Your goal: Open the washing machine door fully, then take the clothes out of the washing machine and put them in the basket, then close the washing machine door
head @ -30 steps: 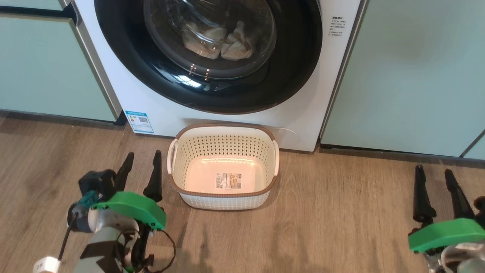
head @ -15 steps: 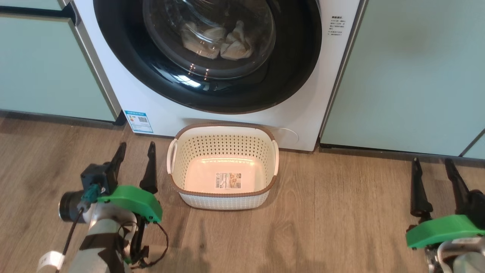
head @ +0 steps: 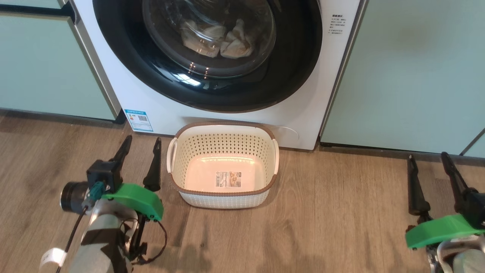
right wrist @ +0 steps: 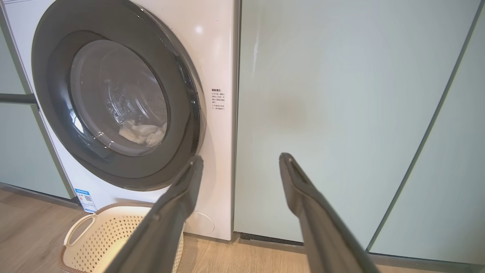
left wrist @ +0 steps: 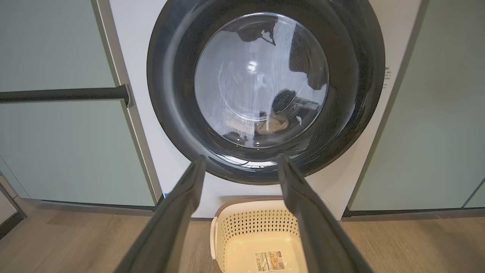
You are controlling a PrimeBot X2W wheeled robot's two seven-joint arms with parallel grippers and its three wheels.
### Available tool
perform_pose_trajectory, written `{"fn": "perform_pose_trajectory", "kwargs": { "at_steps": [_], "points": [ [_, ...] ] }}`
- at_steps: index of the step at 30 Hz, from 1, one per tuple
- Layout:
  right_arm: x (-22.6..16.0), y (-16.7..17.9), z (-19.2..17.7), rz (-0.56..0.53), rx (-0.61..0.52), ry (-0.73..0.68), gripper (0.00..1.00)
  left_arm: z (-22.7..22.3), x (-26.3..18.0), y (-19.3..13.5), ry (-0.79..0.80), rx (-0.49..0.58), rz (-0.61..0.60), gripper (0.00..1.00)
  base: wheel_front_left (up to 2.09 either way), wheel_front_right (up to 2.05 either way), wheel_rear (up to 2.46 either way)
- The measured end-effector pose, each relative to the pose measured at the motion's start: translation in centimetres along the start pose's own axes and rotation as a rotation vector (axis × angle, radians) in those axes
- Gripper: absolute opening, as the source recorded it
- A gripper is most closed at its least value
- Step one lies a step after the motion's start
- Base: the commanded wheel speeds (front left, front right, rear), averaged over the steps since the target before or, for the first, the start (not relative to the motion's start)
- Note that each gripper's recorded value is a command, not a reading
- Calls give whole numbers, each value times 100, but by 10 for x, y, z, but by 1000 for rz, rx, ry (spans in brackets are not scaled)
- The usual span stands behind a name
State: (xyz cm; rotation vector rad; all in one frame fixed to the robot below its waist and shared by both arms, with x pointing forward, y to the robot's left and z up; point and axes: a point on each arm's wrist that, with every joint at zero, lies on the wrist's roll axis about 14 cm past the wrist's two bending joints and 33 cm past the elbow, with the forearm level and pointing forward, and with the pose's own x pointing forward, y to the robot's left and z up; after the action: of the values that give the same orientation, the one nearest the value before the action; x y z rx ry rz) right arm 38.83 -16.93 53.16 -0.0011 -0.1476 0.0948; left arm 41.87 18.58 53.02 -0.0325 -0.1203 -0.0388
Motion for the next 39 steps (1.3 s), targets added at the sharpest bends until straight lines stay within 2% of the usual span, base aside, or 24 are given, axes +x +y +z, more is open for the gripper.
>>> {"fn": "perform_pose_trajectory", "kwargs": {
  "at_steps": [39],
  "points": [
    [-3,-8,-7,-36,74,16,100,-18,-4,8,59,-29,23,100,0,0,0]
  ]
}}
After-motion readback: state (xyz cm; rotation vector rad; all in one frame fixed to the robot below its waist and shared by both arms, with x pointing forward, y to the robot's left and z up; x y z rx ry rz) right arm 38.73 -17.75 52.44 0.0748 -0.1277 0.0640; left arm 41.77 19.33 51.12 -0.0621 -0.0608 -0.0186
